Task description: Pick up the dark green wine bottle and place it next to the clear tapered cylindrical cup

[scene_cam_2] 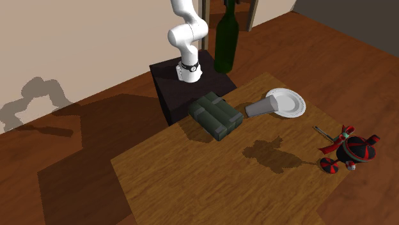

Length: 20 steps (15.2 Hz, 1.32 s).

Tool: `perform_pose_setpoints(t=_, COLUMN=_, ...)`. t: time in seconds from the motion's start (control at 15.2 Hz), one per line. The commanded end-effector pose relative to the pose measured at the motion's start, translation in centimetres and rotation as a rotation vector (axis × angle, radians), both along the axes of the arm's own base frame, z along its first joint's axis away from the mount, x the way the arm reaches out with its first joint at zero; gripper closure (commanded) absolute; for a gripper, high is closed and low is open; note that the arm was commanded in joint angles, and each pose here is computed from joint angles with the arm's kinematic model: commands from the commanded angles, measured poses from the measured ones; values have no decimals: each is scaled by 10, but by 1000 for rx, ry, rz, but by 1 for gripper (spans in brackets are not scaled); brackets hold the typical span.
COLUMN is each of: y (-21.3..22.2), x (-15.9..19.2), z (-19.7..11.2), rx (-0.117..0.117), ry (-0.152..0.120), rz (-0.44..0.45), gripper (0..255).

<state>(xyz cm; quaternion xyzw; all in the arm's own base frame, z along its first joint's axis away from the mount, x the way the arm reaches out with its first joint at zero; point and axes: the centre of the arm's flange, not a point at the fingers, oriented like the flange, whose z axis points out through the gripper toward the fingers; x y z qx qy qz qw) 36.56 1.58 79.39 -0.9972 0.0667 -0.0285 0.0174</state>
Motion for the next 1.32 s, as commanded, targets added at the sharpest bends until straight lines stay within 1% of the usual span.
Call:
perform_pose_setpoints(t=0.0, y=18, x=-14, z=7, rx=0, ry=1, rz=-2, gripper=255)
perform_pose_setpoints(t=0.79, y=148, x=-86, z=63, rx=0, ry=1, rz=-2, gripper=255)
perform_pose_setpoints(t=1.25, y=148, x=-86, z=26, rx=0, ry=1, rz=-2, gripper=255)
